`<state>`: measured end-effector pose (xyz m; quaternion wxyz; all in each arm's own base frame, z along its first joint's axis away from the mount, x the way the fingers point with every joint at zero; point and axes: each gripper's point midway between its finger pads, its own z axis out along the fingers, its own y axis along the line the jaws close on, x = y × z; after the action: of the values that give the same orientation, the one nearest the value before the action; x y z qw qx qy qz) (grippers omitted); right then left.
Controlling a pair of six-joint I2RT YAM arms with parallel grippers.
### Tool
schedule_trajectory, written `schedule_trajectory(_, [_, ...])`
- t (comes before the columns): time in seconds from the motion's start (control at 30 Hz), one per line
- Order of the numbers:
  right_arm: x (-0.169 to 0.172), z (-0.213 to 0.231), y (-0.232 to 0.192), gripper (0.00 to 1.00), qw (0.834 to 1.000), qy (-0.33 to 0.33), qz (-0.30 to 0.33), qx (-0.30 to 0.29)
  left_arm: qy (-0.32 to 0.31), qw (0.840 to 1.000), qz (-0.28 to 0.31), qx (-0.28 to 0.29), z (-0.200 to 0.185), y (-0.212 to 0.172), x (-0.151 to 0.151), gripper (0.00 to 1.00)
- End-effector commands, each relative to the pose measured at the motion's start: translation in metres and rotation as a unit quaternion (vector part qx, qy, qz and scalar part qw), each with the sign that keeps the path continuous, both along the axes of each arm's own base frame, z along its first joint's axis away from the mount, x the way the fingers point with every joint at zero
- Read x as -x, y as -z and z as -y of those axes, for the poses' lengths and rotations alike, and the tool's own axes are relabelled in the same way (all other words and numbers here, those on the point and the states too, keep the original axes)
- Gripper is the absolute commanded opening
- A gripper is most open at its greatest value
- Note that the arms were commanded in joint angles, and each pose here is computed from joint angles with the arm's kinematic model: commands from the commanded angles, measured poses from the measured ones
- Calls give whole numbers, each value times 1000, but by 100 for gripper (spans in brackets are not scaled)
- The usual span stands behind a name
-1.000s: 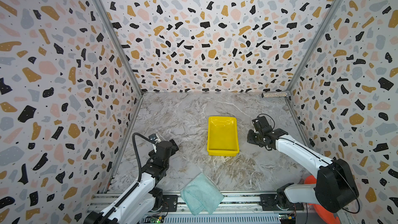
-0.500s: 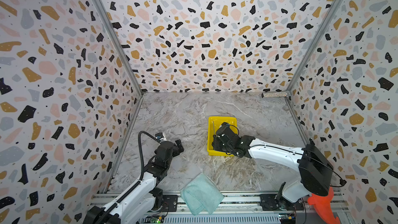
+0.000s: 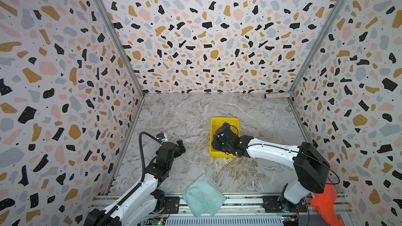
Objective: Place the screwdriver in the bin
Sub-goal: 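Carry the screwdriver with the right gripper over the yellow bin, then lower the screwdriver into the bin and open the right gripper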
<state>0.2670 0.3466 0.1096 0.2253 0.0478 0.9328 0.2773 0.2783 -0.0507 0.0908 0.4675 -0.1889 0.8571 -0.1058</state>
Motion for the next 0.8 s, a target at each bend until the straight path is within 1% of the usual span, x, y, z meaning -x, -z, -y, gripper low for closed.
schedule_trajectory(0.0, [-6, -4, -8, 16, 1000, 11, -2, -18, -5, 1000, 20, 3, 0, -14, -5, 100])
schedule_trajectory(0.27, [-11, -3, -4, 22, 1000, 19, -8, -23, -8, 1000, 23, 3, -1, -14, -5, 100])
schedule_trajectory(0.37, [-12, -3, -2, 27, 999, 18, -13, -22, -11, 1000, 22, 2, -2, -14, -4, 100])
schedule_trajectory(0.43, [-13, -3, -1, 28, 1000, 19, -14, -21, -12, 1000, 22, 1, -3, -14, -4, 100])
schedule_trajectory(0.67, [-14, 1, -4, 39, 999, 21, -16, -23, -9, 1000, 24, 4, -1, -15, -5, 100])
schedule_trajectory(0.77, [-16, 1, -10, 40, 999, 22, -10, -29, -10, 1000, 22, 2, -2, -14, -5, 100])
